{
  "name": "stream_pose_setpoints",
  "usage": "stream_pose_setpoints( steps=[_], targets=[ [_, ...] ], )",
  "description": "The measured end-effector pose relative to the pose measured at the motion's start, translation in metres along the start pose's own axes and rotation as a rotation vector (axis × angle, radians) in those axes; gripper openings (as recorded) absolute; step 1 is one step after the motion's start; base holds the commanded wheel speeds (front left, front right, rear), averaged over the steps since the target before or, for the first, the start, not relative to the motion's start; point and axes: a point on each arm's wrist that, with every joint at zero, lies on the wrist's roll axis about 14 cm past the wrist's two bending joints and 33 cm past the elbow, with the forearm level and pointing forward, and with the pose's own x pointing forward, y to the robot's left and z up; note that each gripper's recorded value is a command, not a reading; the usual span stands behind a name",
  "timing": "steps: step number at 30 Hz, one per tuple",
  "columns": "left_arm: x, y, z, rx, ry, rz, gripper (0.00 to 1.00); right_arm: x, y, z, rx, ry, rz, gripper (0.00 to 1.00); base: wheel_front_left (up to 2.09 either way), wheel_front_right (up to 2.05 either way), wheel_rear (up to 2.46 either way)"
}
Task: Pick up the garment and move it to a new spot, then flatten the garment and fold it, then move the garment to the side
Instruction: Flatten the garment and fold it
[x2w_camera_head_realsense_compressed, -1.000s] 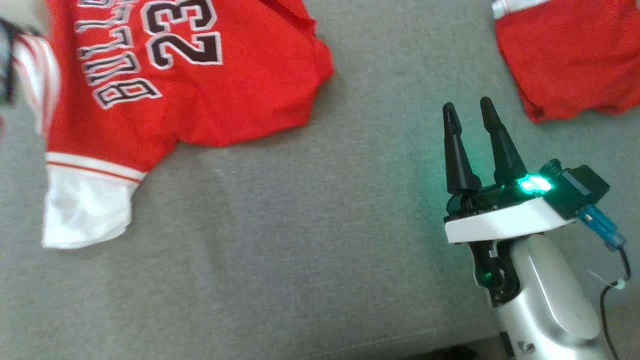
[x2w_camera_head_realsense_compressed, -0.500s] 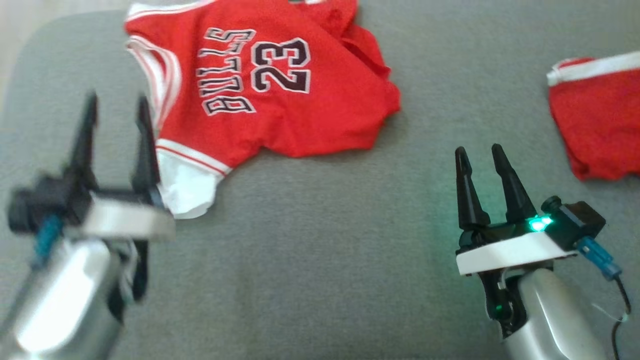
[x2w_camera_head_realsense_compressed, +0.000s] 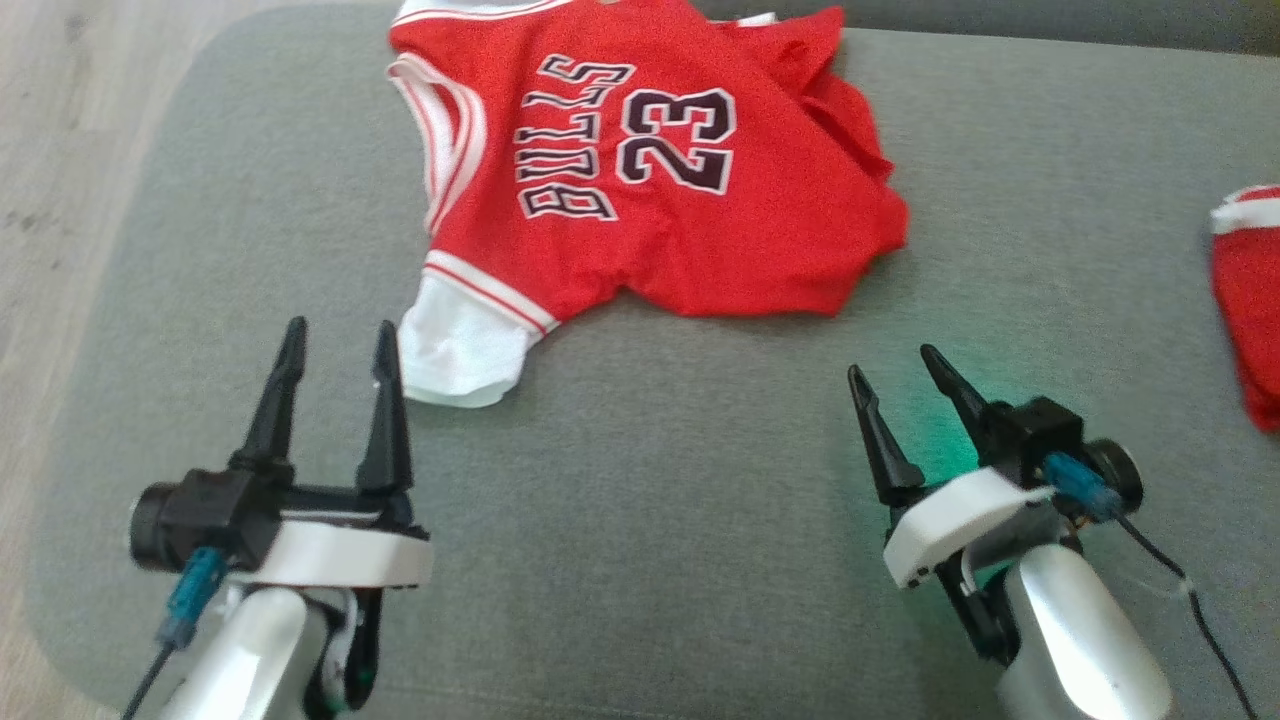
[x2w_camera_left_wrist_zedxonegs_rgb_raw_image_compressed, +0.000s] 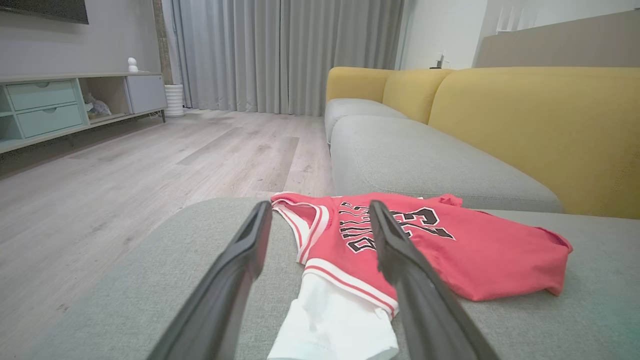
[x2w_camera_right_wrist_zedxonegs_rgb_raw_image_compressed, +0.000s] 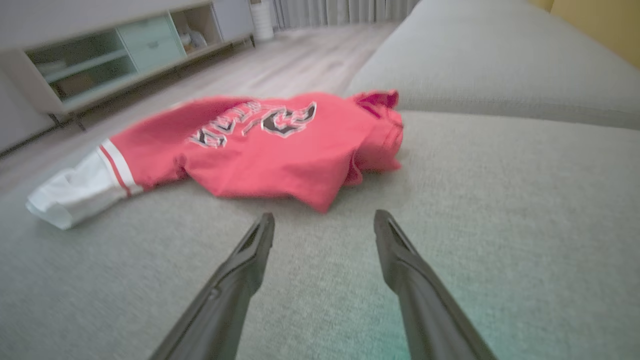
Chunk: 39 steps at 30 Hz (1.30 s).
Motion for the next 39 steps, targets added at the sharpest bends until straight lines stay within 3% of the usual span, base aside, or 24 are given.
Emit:
stream_pose_setpoints(
  steps=[8,14,19,21,30,39],
  targets=[
    [-0.004,0.004,-0.012,-0.036,0.026,0.032,1.0,0.039,0.0,-0.024,-0.184,0.176,0.04,1.0,0.0,0.0,0.0],
    [0.002,0.014,-0.015,-0.039,0.027,0.062,1.0,0.065,-0.003,-0.041,-0.173,0.24,0.048,1.0,0.0,0.0,0.0],
    [0.005,0.025,-0.019,-0.029,0.033,0.091,1.0,0.09,-0.002,-0.035,-0.125,0.2,0.057,1.0,0.0,0.0,0.0],
    [0.006,0.025,-0.02,-0.035,0.031,0.094,1.0,0.089,-0.006,-0.036,-0.101,0.198,0.043,0.0,0.0,0.0,0.0],
    [0.016,0.011,-0.009,-0.042,-0.009,0.04,1.0,0.068,-0.04,-0.019,-0.05,0.103,-0.066,0.0,0.0,0.0,0.0],
    [0.02,-0.029,-0.011,-0.078,-0.015,-0.066,1.0,0.019,-0.1,0.019,-0.119,0.001,-0.255,0.0,0.0,0.0,0.0]
  ],
)
